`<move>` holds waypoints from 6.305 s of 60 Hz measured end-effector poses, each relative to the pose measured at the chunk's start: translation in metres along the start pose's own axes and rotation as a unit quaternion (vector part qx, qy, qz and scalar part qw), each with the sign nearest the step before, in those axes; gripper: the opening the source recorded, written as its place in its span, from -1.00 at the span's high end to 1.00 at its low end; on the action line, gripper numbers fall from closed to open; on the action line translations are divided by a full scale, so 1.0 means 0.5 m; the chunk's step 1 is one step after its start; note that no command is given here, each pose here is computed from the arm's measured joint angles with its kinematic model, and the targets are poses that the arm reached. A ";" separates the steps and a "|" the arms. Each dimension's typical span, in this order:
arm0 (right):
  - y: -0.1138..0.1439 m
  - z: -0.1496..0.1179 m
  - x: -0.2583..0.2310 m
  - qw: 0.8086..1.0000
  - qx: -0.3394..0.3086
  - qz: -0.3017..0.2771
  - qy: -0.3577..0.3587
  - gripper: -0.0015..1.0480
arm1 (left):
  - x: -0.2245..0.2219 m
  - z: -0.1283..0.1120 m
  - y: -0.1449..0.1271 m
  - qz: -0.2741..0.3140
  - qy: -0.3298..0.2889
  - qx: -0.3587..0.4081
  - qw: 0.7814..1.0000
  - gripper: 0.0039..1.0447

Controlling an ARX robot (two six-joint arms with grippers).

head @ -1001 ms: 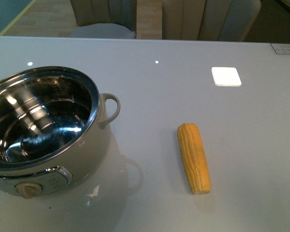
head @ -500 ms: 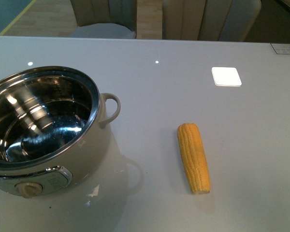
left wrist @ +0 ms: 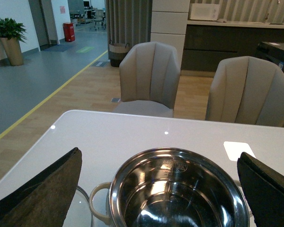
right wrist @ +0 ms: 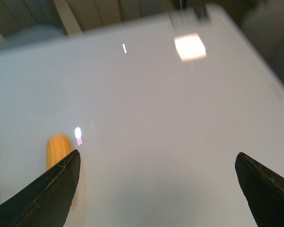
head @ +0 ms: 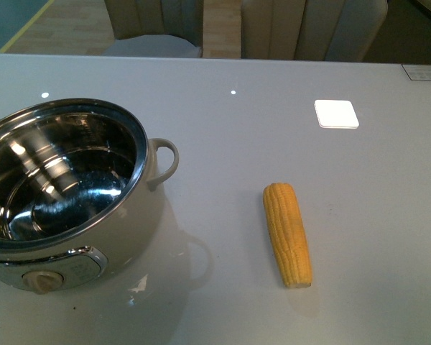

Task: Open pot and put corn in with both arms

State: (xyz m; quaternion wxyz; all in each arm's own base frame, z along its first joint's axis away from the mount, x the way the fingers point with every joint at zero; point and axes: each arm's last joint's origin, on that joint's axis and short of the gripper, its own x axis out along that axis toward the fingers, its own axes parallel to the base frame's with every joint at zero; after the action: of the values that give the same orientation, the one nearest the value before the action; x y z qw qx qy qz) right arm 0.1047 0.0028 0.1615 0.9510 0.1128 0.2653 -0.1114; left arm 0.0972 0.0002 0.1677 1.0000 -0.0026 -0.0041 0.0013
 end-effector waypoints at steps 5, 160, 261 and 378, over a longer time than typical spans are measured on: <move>0.005 0.003 0.014 1.000 0.019 -0.001 0.018 -0.83 | 0.000 0.000 0.000 0.000 0.000 0.000 1.000 -0.87; 0.319 -0.195 0.500 0.919 -0.296 0.146 0.217 0.26 | 0.000 0.000 0.000 0.000 0.000 0.000 1.000 -0.87; 0.663 0.065 0.400 0.919 -0.039 0.336 0.202 0.56 | 0.000 0.000 0.000 0.000 0.000 0.000 1.000 -0.87; 0.780 -0.052 0.405 0.869 -0.039 0.358 0.340 -0.17 | 0.000 0.000 0.000 0.000 0.000 0.000 1.000 -0.87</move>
State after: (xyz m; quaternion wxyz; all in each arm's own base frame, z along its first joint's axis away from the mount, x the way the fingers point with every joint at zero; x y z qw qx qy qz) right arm 0.3670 0.3494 0.0932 0.7801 0.1939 0.5178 0.2926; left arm 0.0972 0.0002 0.1677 1.0000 -0.0024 -0.0041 0.0013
